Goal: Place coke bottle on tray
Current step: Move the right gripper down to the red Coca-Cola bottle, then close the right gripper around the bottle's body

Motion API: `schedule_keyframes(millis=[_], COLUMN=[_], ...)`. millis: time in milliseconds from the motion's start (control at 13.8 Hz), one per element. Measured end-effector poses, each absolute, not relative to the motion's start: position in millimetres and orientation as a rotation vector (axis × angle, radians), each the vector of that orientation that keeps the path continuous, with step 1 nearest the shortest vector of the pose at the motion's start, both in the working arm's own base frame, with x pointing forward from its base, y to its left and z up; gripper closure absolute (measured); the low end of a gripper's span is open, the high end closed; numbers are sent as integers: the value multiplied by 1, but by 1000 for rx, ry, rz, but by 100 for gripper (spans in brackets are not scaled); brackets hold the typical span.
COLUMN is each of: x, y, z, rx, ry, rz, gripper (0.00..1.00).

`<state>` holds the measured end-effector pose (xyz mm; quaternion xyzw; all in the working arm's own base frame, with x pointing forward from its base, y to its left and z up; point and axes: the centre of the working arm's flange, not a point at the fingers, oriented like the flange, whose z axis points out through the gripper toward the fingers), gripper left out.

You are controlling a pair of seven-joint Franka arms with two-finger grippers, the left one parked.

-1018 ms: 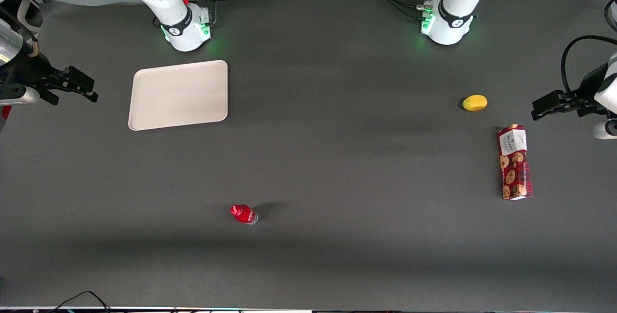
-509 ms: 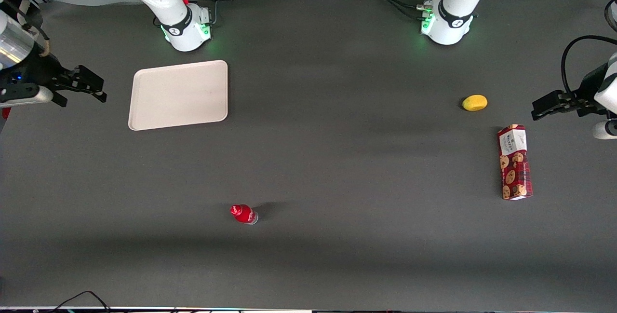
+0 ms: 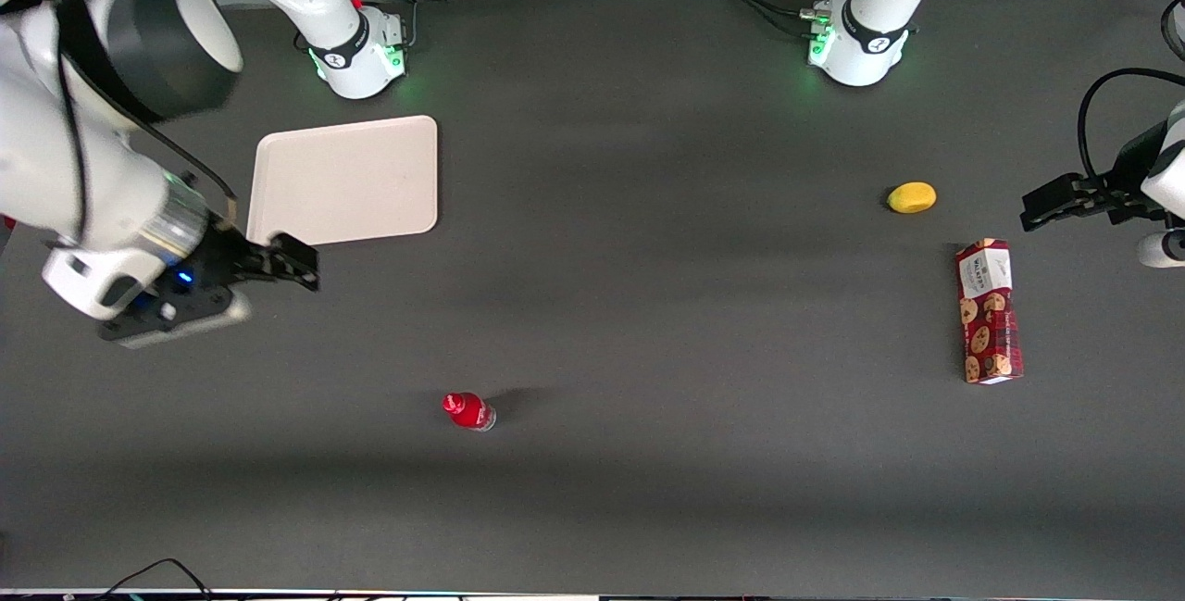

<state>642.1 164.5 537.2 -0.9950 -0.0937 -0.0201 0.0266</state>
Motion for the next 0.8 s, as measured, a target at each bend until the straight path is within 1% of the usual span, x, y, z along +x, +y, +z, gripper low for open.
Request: schedule_keyframes(millis=[218, 436, 509, 800], x=[666, 687, 692, 705], y=[239, 271, 277, 283], z=[501, 451, 433, 362], rx=[-3094, -3072, -3067, -3079], ry=[-268, -259, -256, -238], rz=[-103, -166, -166, -92], gripper=[0, 0, 0, 0])
